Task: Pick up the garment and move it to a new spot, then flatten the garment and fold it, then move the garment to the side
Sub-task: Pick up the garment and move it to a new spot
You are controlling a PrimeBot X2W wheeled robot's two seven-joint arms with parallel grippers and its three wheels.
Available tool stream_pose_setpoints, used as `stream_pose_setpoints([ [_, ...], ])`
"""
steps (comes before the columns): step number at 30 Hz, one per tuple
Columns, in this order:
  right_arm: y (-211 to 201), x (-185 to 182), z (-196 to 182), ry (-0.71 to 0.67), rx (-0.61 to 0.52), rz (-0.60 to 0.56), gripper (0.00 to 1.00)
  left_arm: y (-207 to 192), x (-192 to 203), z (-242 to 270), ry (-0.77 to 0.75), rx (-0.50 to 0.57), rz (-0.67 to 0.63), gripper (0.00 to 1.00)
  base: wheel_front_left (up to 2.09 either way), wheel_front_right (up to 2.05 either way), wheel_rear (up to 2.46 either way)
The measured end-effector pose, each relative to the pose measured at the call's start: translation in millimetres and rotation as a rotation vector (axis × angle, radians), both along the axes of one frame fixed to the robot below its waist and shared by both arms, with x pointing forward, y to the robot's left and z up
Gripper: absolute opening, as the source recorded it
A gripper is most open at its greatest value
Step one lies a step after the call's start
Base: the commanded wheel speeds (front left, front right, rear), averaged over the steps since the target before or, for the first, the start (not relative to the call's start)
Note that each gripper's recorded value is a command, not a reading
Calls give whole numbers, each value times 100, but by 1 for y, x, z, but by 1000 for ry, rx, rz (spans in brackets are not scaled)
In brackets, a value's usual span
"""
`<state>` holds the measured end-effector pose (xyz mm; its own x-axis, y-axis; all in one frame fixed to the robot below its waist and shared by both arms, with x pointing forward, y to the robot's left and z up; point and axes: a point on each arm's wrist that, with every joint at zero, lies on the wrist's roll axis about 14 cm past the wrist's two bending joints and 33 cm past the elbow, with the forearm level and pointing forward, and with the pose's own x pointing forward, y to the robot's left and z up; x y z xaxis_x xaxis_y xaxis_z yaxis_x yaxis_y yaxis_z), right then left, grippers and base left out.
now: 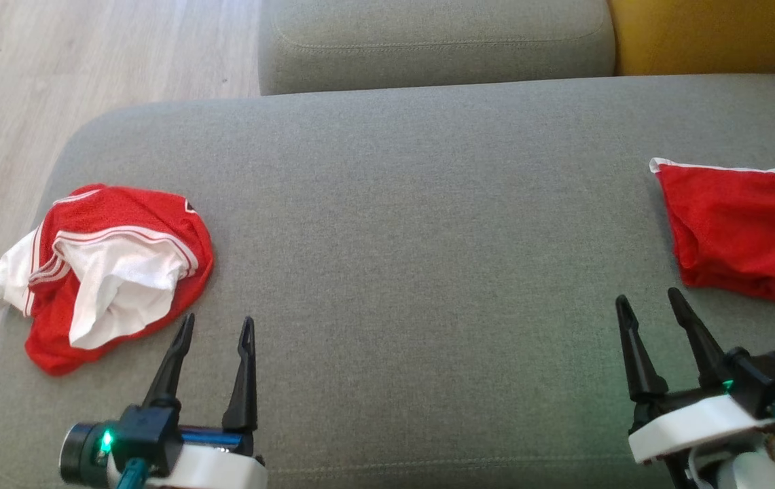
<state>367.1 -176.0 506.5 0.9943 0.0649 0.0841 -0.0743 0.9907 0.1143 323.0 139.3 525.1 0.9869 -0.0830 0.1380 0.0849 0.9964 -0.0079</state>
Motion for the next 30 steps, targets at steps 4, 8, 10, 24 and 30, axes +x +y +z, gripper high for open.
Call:
stream_pose_setpoints([
  [4, 3, -1, 0, -1, 0, 8, 100, 2, 0, -3, 9, 2, 4, 100, 0, 0, 0],
  [8, 5, -1, 1, -1, 2, 14, 100, 3, -2, -7, 22, 4, 10, 100, 0, 0, 0],
  [10, 7, -1, 0, -1, 7, 21, 100, 4, -4, -11, 33, 5, 15, 100, 0, 0, 0],
  [24, 51, 2, -9, 30, 2, 154, 100, 34, -24, -15, 42, -10, 127, 100, 0, 0, 0],
  [30, 85, 5, -14, 45, -2, 256, 100, 57, -41, -13, 35, -14, 218, 100, 0, 0, 0],
])
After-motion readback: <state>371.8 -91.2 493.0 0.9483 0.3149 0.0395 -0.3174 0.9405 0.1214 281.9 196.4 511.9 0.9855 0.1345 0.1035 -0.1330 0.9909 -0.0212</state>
